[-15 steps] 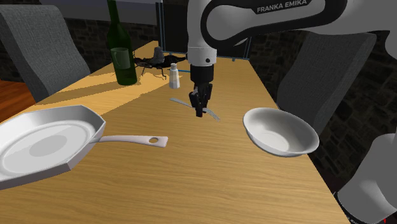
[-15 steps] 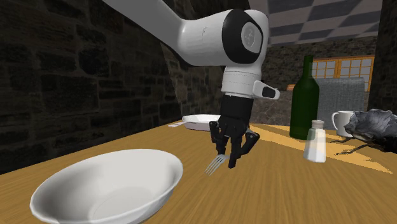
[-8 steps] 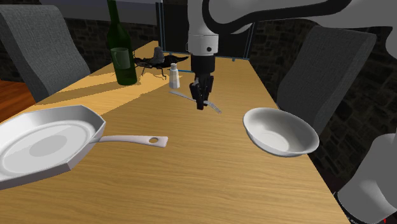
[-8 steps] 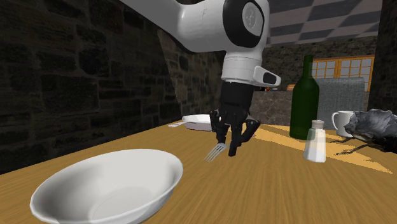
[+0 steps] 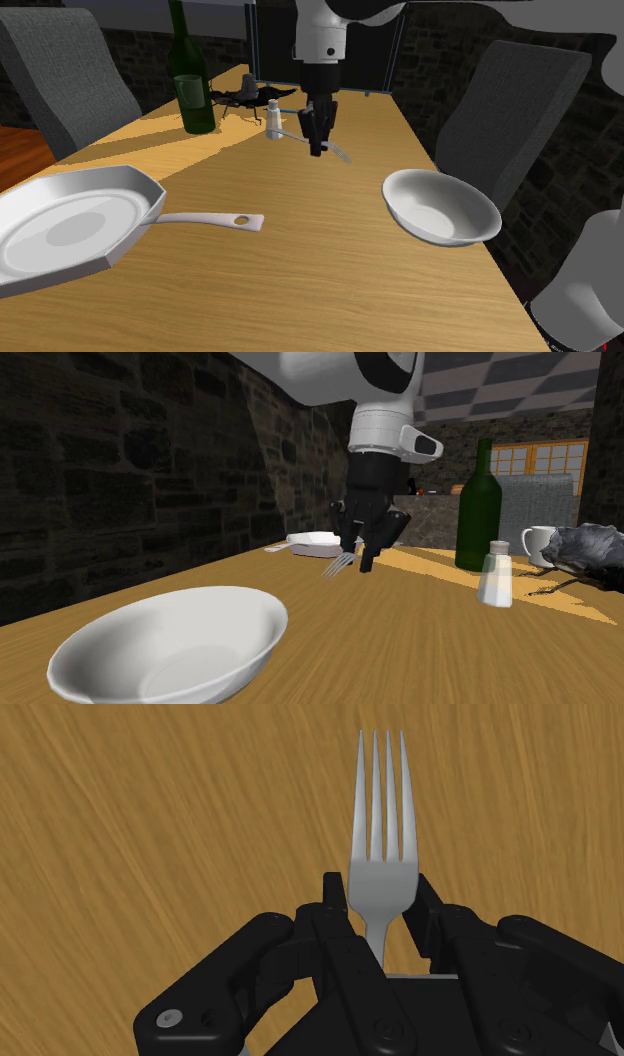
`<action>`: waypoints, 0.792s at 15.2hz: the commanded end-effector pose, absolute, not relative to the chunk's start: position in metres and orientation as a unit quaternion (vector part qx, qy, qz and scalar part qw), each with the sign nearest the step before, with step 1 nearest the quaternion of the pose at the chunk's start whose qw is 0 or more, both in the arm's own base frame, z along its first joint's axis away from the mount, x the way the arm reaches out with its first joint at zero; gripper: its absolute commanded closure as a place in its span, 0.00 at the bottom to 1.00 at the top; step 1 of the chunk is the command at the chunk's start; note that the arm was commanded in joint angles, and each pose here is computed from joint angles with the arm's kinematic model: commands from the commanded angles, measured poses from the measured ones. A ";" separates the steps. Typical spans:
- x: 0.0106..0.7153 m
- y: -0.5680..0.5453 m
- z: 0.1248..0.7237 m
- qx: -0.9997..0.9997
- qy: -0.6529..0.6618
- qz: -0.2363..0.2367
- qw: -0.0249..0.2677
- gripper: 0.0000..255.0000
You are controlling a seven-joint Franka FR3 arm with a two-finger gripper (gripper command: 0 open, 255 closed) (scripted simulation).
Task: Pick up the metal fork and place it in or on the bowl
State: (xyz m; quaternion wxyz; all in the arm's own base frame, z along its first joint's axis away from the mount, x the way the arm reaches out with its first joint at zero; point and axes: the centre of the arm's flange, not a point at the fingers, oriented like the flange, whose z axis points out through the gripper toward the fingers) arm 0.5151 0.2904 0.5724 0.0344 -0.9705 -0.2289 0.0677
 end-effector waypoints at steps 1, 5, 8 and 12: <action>0.515 0.290 0.585 -0.970 -0.229 0.068 0.034 1.00; 0.515 0.290 0.606 -0.970 -0.229 0.068 0.034 1.00; 0.515 0.290 0.622 -0.970 -0.229 0.068 0.034 1.00; 0.503 0.285 0.635 -0.970 -0.229 0.068 0.034 1.00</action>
